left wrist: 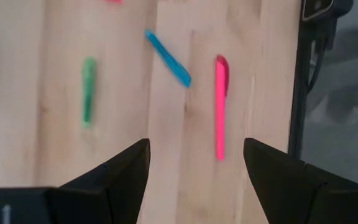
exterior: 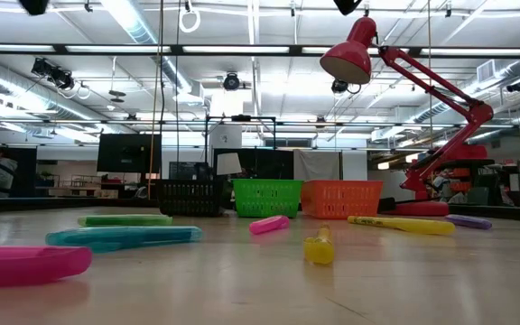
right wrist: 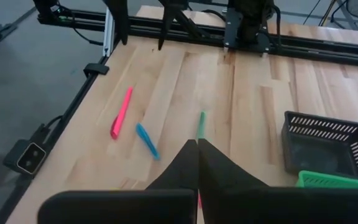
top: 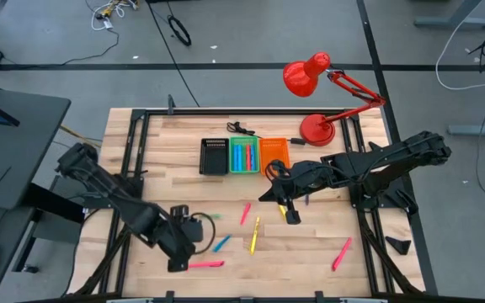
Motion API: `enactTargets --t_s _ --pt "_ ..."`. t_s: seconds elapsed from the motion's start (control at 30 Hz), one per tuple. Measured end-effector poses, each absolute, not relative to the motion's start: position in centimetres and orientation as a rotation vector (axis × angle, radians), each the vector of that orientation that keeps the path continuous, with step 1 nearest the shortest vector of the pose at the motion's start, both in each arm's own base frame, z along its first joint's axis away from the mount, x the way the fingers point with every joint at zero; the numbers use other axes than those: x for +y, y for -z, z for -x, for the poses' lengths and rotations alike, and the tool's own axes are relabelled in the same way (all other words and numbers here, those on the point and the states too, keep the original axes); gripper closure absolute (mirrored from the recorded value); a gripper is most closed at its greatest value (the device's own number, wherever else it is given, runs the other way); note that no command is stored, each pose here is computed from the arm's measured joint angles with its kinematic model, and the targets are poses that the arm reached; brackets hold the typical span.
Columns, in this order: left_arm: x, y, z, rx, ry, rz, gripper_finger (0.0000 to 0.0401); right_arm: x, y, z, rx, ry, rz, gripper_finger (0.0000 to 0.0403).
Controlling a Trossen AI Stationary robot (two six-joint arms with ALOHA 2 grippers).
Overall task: Pick & Place Markers
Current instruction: Put the left large pink pen into the black bin
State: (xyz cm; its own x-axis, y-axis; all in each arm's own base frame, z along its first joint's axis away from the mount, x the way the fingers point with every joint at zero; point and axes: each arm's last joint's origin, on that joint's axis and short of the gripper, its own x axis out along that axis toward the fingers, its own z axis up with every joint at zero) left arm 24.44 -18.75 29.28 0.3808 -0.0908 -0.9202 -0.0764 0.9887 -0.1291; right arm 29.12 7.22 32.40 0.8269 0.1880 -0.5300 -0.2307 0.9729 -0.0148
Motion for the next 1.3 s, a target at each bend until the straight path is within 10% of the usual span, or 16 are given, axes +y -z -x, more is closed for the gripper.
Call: enactTargets --t_s 1.3 --pt "-25.0 -14.5 -30.0 1.361 -0.033 0.132 0.0138 7.2 -32.4 -29.1 0.558 -0.223 0.082 0.0403"
